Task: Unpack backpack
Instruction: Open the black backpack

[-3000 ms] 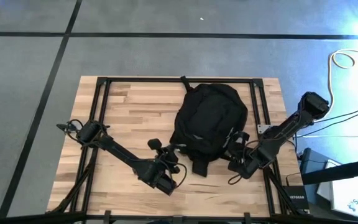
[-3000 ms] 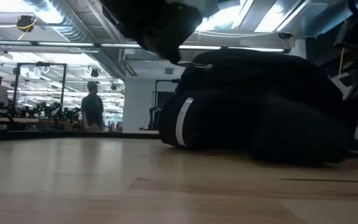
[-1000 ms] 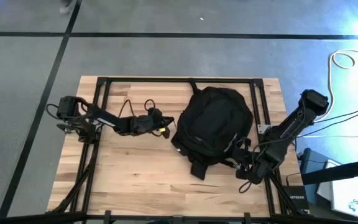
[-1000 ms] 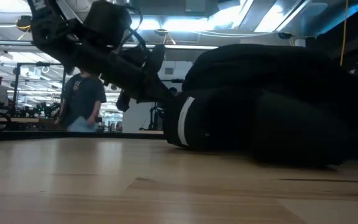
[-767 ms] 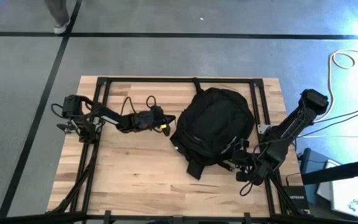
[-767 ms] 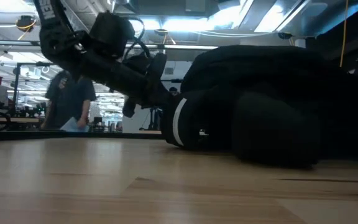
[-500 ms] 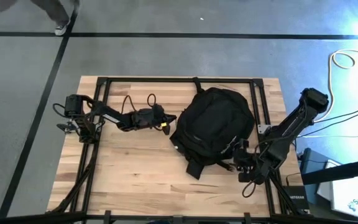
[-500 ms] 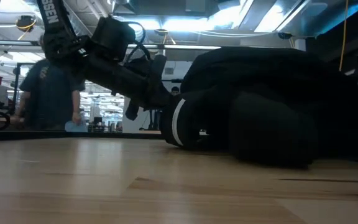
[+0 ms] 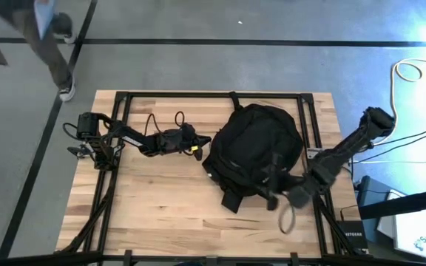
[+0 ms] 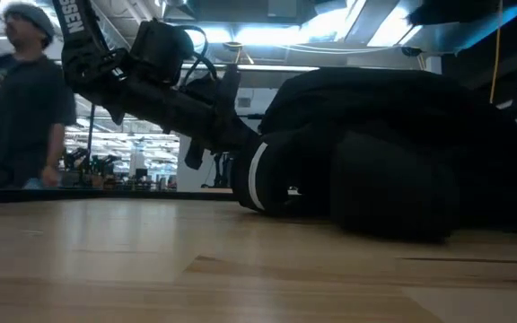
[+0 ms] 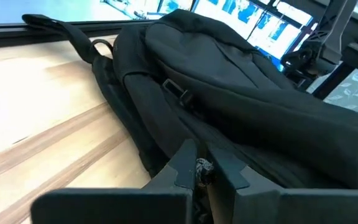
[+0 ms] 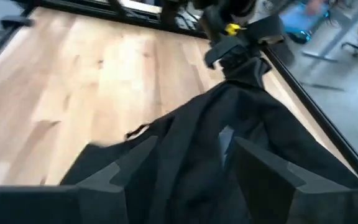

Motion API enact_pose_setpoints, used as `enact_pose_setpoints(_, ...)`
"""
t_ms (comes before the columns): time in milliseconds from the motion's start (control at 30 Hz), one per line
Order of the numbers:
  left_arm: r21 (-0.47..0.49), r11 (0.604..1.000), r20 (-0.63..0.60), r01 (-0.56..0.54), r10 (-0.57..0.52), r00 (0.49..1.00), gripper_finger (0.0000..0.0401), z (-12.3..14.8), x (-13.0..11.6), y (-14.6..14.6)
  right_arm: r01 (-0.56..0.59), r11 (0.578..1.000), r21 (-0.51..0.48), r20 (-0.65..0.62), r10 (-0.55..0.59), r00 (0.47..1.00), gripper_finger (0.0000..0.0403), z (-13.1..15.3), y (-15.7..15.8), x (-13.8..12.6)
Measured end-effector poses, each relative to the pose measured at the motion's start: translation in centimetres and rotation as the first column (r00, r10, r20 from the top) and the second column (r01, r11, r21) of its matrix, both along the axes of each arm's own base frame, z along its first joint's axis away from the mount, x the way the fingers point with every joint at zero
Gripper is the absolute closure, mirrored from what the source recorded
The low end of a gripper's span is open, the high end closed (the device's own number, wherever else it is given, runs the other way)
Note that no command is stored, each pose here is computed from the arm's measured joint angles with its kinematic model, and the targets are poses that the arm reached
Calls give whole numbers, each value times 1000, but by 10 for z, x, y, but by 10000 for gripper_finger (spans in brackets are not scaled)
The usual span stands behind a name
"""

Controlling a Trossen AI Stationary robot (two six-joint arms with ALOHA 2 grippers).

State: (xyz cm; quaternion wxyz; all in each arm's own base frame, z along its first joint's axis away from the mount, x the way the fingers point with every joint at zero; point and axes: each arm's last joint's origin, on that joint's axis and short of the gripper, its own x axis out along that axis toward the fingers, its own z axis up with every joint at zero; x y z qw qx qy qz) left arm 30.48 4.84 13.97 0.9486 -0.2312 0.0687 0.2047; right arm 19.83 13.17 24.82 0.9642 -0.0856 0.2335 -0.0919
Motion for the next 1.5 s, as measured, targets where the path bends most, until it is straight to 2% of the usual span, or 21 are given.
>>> enact_pose_setpoints(167, 1, 1000, -1, 11, -11, 1000, 401, 0, 1, -4, 21, 999, 28, -37, -20, 999, 216, -9, -20, 29)
enact_pose_setpoints(367, 12, 1000, 0, 2, -2, 1000, 401, 0, 1, -8, -101, 984, 150, -16, 104, 994, 216, -27, -27, 69)
enact_pose_setpoints(433, 16, 1000, -1, 5, -5, 1000, 401, 0, 1, -9, -108, 984, 145, -9, 110, 994, 216, -25, -24, 80)
enact_pose_setpoints(533, 21, 1000, 5, 11, -11, 1000, 401, 1, 2, -11, -49, 994, 97, -23, 52, 998, 208, -22, -23, 95)
enact_pose_setpoints(667, 44, 999, 31, 31, -33, 999, 401, 4, 3, -16, 42, 999, 23, -83, -40, 996, 174, -24, -29, 108)
enact_pose_setpoints(833, 82, 994, 51, 65, -70, 996, 401, 7, 4, -25, 131, 991, -6, -90, -131, 987, 132, -27, -37, 115)
enact_pose_setpoints(967, 113, 989, 43, 93, -98, 994, 401, 8, 5, -32, 222, 974, -53, -56, -224, 973, 124, -26, -39, 114)
enact_pose_setpoints(1067, 137, 985, 54, 105, -113, 992, 401, 10, 5, -35, 258, 966, 7, -53, -257, 965, 123, -29, -44, 117)
enact_pose_setpoints(1267, 204, 972, 87, 115, -135, 987, 401, 16, 6, -38, 256, 949, 183, -129, -235, 963, 123, -45, -49, 124)
enact_pose_setpoints(1400, 223, 963, 93, 148, -172, 981, 401, 19, 9, -39, 295, 941, 166, -143, -273, 951, 127, -53, -49, 125)
enact_pose_setpoints(1500, 245, 951, 88, 190, -217, 972, 401, 20, 10, -42, 298, 941, 159, -154, -275, 949, 163, -55, -48, 125)
